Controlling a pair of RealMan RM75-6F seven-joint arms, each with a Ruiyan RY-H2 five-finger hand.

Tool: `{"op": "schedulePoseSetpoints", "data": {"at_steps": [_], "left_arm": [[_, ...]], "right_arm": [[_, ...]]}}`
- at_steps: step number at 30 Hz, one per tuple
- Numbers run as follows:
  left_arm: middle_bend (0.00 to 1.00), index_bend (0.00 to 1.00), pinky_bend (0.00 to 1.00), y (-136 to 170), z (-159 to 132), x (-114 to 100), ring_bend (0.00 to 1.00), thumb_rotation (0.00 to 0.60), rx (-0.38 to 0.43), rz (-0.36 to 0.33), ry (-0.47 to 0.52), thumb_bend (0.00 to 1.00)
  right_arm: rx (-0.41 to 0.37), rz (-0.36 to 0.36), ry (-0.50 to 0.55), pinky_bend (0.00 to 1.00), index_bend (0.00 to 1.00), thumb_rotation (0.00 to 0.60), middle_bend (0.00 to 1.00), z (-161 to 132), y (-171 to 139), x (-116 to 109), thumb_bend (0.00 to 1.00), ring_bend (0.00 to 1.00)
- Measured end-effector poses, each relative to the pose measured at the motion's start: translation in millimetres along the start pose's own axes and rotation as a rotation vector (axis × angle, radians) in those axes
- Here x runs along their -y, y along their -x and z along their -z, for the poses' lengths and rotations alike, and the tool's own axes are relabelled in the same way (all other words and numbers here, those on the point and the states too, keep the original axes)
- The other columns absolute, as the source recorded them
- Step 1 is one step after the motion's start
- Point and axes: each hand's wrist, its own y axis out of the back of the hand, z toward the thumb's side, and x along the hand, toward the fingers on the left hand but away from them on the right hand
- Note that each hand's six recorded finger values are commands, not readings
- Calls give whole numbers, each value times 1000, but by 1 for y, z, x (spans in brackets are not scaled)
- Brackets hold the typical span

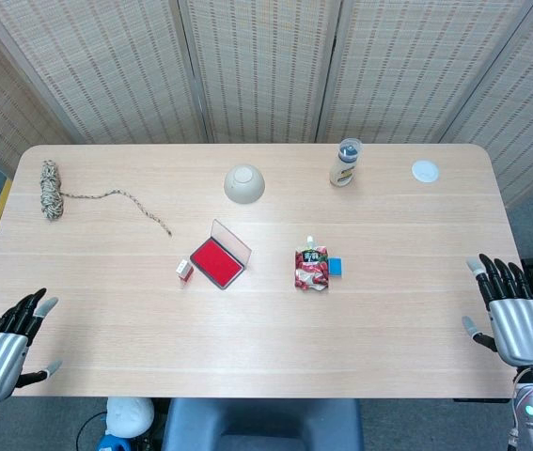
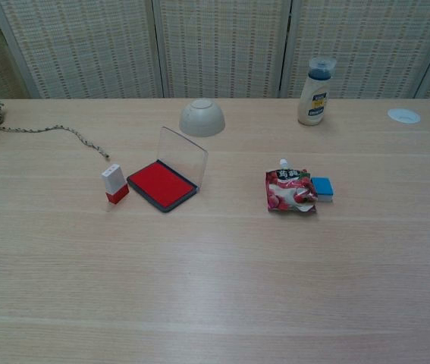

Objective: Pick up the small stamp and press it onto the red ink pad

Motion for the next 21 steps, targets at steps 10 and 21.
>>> {"op": "schedulePoseSetpoints", "data": {"at_steps": [10,21], "left_arm": [[0,0,173,0,-8,4,0,600,25,5,-16,206],[527,0,204,-11,-23,1,223,600,96,-4,6,206]], "right_arm": [[-24,-8,4,0,0,600,0,-3,-4,0,282,0],[-12,14,-1,0,0,600,0,0,-7,-5,282,0]]}}
